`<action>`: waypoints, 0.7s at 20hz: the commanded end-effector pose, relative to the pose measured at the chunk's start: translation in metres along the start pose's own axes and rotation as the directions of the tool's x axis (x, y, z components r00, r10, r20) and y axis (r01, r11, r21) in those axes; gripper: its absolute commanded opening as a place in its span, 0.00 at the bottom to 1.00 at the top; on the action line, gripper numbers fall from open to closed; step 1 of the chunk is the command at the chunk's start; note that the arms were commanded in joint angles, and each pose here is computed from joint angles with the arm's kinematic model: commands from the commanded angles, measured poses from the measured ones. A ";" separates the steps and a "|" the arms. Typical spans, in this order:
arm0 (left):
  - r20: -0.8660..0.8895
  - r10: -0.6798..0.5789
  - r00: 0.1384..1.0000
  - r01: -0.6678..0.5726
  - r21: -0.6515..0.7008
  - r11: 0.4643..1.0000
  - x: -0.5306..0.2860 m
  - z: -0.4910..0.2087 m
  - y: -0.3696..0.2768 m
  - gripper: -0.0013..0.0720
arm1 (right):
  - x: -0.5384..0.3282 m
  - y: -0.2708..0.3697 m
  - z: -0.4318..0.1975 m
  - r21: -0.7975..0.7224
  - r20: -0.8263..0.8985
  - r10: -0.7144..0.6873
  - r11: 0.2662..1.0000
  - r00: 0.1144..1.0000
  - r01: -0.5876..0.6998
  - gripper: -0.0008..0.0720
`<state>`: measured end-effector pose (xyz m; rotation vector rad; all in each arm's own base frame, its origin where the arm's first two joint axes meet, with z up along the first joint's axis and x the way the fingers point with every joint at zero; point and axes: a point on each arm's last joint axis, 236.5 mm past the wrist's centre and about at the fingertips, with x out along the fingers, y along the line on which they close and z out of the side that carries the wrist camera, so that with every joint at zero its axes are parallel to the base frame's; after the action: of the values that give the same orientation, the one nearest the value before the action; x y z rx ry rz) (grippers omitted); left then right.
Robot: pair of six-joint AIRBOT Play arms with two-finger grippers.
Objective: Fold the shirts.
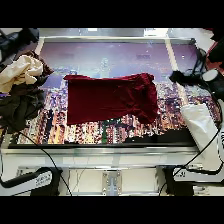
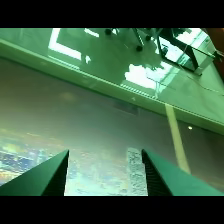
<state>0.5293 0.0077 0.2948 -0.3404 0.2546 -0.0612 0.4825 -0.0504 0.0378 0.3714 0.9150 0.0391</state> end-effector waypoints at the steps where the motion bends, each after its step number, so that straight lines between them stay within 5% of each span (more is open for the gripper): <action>1: -0.063 0.124 0.990 -0.113 0.158 0.981 -0.055 -0.003 0.018 0.65 | -0.010 -0.033 -0.095 0.208 -0.265 0.122 0.976 0.957 -0.067 0.55; 5: -0.203 0.139 0.969 -0.126 0.074 0.989 -0.077 -0.063 0.025 0.65 | 0.028 -0.007 -0.144 0.321 -0.242 0.289 0.925 0.926 -0.205 0.55; 6: -0.219 0.123 0.968 -0.115 0.049 0.992 -0.079 -0.073 0.023 0.65 | 0.037 0.003 -0.158 0.331 -0.270 0.321 0.916 0.908 -0.226 0.61; 7: -0.234 0.108 0.966 -0.105 0.027 0.994 -0.081 -0.081 0.021 0.65 | 0.045 0.010 -0.168 0.339 -0.296 0.339 0.911 0.893 -0.233 0.78; 8: -0.247 0.091 0.965 -0.094 0.003 0.996 -0.080 -0.088 0.018 0.65 | 0.054 0.016 -0.174 0.348 -0.310 0.348 0.908 0.885 -0.235 0.80; 11: -0.255 0.073 0.964 -0.081 -0.021 0.996 -0.080 -0.091 0.014 0.65 | 0.075 0.023 -0.176 0.347 -0.293 0.343 0.908 0.893 -0.235 0.79; 14: -0.259 0.073 0.963 -0.081 -0.021 0.996 -0.080 -0.092 0.015 0.65 | 0.082 0.032 -0.167 0.339 -0.250 0.342 0.907 0.906 -0.249 0.60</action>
<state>0.4313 0.0024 0.2294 -0.3361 0.5128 -0.0192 0.3964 0.0363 -0.1017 0.7969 1.2041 0.2534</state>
